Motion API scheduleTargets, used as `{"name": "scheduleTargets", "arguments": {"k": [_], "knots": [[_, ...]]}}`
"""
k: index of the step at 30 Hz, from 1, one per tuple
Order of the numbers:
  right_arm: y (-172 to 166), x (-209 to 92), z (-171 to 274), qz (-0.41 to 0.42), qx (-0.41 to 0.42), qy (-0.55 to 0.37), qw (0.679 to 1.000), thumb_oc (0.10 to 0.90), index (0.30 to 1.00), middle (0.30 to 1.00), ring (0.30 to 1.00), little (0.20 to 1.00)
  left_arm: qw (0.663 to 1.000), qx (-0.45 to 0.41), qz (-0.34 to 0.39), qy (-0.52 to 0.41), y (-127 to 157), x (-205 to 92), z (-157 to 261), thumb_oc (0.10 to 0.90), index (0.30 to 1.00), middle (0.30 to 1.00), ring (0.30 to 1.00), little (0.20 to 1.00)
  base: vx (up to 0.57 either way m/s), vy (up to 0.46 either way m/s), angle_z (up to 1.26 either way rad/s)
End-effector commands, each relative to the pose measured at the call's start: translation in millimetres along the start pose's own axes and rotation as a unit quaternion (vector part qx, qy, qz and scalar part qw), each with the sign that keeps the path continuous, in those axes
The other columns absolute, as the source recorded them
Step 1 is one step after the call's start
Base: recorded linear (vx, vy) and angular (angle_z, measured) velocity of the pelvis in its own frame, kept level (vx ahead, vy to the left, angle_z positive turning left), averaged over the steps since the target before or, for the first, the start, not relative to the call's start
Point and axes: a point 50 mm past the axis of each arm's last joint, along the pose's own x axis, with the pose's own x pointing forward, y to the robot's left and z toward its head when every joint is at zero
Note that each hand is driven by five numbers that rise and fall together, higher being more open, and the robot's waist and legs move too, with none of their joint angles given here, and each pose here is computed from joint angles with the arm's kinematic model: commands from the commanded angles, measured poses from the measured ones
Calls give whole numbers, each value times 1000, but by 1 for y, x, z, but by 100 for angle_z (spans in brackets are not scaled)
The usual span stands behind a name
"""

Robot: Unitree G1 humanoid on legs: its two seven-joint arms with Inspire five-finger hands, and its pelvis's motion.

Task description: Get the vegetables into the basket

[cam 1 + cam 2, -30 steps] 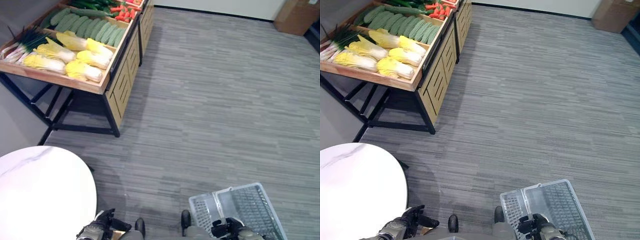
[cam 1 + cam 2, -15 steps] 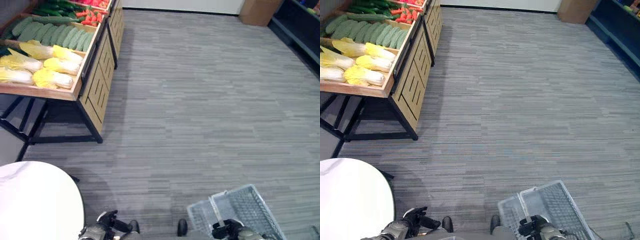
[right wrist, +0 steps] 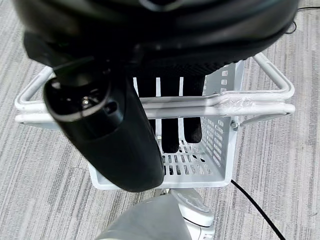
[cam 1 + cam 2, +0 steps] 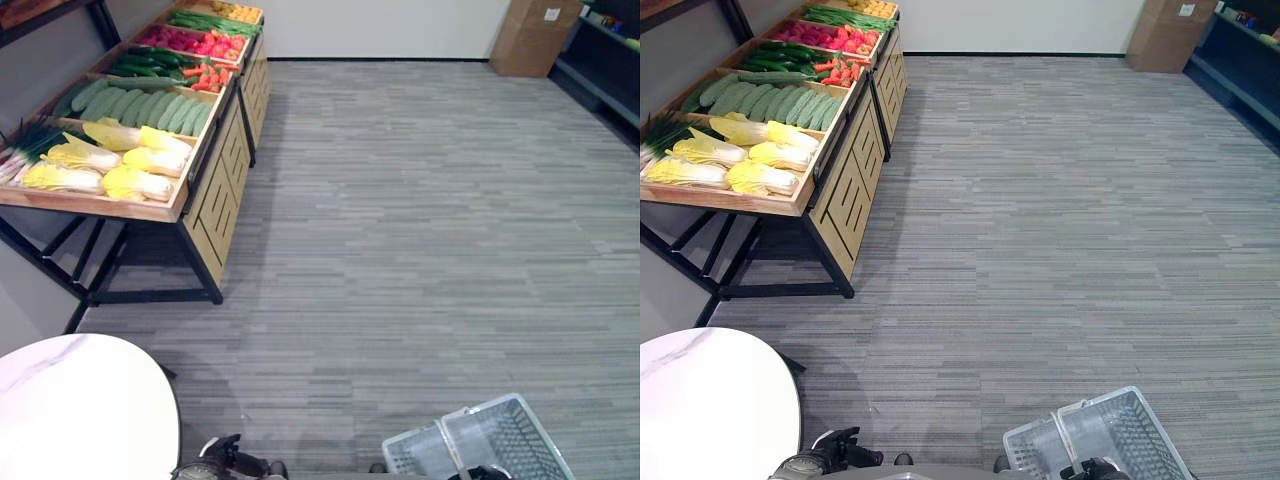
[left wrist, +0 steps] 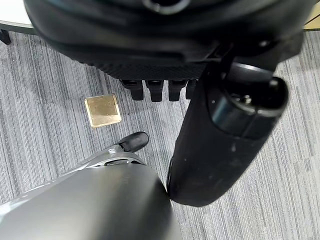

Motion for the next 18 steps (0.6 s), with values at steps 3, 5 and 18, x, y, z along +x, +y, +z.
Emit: {"name": "scheduleTargets", "arguments": {"k": [3,5,18], "knots": [[16,1,20,24,-16,-19,999,400,300,300,300,300,999,35,8,15,7,0,-2,900,1000,1000,1000,1000,32,24,0],[17,1,19,26,-14,-19,999,400,300,300,300,300,999,36,8,16,7,0,-3,900,1000,1000,1000,1000,41,49,0],[8,1,24,17,25,-26,999,400,300,300,300,300,1000,12,15,11,15,-1,1,900,1000,1000,1000,1000,19,102,-2]]}}
